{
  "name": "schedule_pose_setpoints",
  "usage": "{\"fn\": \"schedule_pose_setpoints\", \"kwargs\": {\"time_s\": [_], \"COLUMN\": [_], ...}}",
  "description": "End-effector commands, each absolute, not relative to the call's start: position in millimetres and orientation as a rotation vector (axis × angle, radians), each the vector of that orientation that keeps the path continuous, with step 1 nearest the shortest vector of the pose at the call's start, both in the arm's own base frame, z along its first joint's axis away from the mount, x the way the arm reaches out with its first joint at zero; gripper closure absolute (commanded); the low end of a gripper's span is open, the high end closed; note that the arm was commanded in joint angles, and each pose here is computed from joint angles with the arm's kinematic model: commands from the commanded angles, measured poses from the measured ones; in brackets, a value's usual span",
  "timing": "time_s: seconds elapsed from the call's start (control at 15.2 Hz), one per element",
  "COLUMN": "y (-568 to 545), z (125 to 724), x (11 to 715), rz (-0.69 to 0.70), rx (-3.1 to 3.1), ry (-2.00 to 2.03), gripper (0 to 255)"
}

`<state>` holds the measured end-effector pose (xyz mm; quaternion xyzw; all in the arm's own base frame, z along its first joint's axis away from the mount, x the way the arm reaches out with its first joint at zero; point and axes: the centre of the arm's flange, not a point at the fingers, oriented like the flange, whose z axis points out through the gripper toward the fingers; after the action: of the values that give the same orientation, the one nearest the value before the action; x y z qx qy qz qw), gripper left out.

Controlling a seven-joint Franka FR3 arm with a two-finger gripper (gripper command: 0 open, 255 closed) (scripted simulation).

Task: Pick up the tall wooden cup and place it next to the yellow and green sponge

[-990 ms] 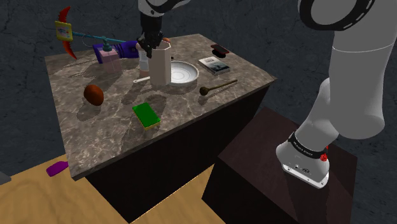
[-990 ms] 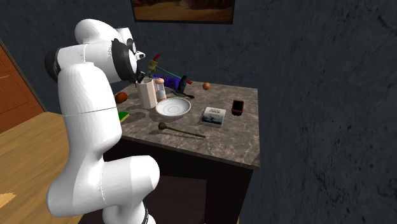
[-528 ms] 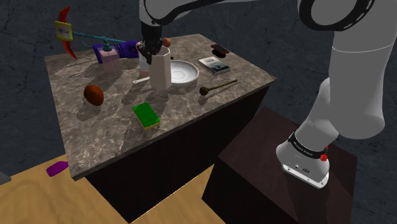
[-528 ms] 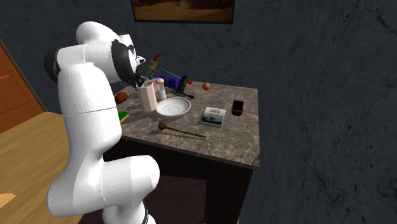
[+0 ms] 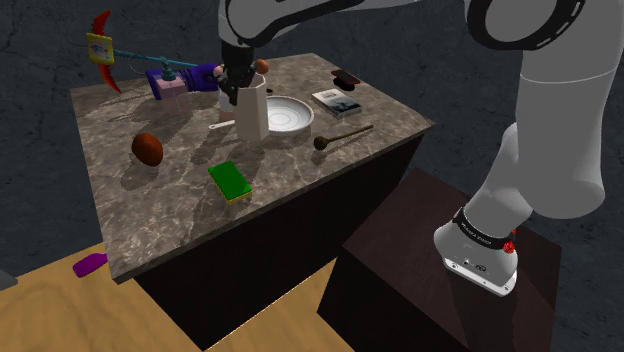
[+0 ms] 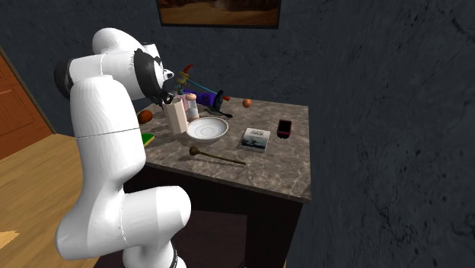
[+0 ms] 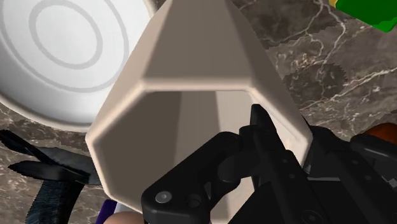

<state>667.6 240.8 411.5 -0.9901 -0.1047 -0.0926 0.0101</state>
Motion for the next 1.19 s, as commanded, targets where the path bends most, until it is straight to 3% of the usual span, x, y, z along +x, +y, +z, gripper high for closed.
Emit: {"fn": "schedule_pose_setpoints", "kwargs": {"time_s": [0.0,0.07,0.4,0.66,1.12], "y": [235,238,235,234,234], "z": [402,402,402,451,451], "x": [669,670,669,660,660], "rz": [-0.264,-0.264,-0.264,-0.264,-0.264], "rx": [-3.102,-3.102,-3.102,-3.102,-3.102], "ry": [-0.318,-0.318,-0.318,-0.318,-0.318], "gripper": [255,0,0,0,0]}}
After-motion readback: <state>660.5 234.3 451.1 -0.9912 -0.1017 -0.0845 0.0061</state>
